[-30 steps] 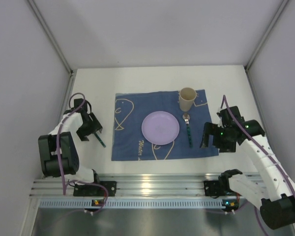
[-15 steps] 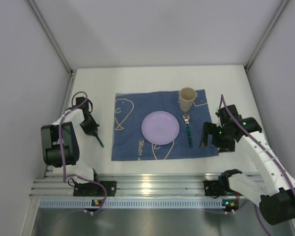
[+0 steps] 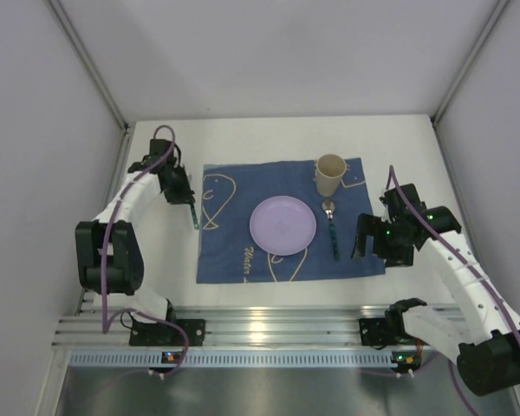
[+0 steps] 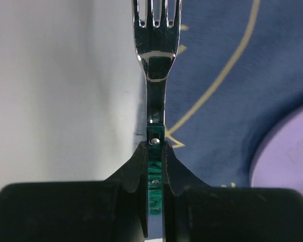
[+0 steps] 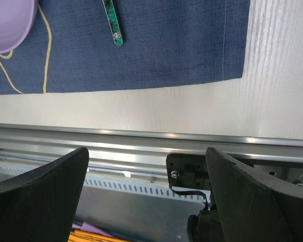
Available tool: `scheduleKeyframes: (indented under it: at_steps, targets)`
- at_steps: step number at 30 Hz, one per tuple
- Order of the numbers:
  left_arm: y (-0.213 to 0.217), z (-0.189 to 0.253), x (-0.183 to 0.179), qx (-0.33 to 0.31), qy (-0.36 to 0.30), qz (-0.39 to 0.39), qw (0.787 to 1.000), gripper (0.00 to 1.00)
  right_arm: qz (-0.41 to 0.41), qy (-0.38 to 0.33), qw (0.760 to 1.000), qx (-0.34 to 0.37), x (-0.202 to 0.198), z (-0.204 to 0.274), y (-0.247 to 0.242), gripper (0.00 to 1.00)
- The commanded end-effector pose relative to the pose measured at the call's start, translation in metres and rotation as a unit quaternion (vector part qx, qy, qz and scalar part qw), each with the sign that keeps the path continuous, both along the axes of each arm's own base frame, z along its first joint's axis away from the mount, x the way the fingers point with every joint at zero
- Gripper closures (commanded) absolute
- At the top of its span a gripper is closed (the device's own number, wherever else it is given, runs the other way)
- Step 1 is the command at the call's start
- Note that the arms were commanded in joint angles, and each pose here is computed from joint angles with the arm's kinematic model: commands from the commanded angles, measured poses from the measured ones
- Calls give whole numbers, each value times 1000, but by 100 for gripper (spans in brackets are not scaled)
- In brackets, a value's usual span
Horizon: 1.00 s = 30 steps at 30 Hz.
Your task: Set the dinner table for one person
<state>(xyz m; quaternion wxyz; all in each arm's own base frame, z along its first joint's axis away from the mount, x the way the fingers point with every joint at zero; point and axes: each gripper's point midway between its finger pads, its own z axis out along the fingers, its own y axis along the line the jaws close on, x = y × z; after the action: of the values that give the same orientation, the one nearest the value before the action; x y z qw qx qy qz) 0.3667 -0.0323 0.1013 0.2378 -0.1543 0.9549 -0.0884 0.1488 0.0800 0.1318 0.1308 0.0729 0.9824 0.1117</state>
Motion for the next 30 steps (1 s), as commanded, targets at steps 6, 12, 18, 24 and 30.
scheduleKeyframes:
  at_steps: [6, 12, 18, 24, 30]
  targets:
    - [-117, -25, -41, -25, 31, -162, 986, 100, 5, -48, 999, 20, 9, 14, 7, 0]
    - [-124, -53, -47, -6, 52, -142, 989, 100, 3, -52, 998, 22, 1, 18, 5, 0]
    - [-119, -54, -41, 9, 52, -123, 991, 100, -6, -56, 998, 23, -9, 19, 1, 0]
    - [-116, -45, -44, 12, 44, -108, 993, 40, -14, -58, 998, 24, -19, 18, -2, 0]
    - [-110, -1, -46, 18, -1, -85, 996, 2, 52, -146, 977, 144, -18, 68, 36, 0]
